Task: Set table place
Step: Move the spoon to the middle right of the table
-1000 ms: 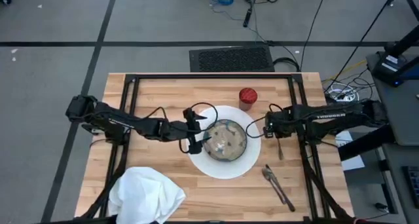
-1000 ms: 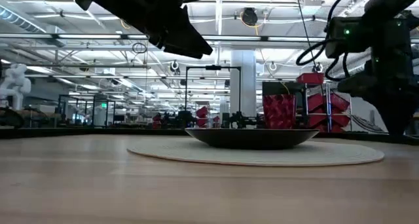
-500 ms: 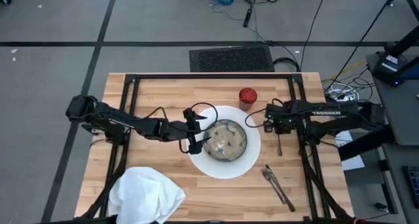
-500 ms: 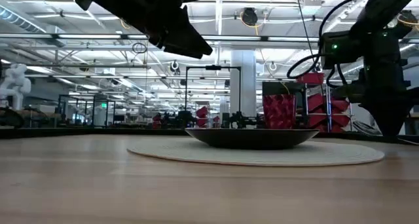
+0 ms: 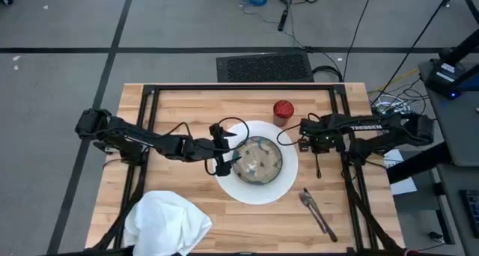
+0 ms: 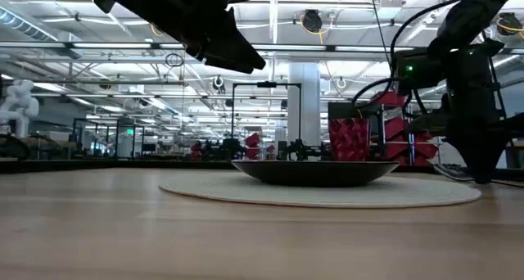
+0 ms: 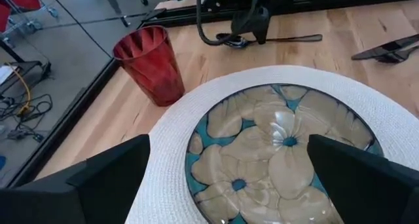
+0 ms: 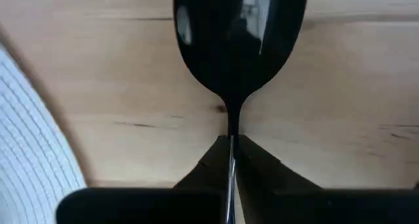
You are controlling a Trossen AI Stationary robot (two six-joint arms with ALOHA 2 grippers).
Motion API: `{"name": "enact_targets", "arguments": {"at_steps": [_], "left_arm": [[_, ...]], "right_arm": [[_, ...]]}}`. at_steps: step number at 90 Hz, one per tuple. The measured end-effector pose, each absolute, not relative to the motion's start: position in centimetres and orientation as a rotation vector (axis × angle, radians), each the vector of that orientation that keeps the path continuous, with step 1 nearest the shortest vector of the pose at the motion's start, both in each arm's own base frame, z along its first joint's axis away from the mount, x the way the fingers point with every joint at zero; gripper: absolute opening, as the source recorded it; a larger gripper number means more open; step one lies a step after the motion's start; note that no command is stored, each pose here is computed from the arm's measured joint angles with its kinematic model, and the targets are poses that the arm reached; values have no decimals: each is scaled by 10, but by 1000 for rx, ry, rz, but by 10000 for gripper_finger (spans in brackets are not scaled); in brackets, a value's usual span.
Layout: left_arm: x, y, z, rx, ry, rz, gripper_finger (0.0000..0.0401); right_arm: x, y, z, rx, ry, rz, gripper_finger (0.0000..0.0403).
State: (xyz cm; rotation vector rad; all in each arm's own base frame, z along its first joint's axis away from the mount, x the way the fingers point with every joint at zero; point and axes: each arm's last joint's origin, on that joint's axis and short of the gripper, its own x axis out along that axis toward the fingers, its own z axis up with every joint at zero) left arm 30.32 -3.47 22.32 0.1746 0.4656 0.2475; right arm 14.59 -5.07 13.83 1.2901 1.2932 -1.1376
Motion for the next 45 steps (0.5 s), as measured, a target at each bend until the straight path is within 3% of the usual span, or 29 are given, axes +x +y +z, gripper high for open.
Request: {"name": "enact_targets", "arguments": {"at_steps": [29,45], "left_arm": [[303,-35,223,175,469,247,400],[303,-35,223,176,469,247,400]], "right_arm": [[143,-50,138,1286,1322,-1165,1],[143,-50,137,1278,1322,-1149,23]]}}
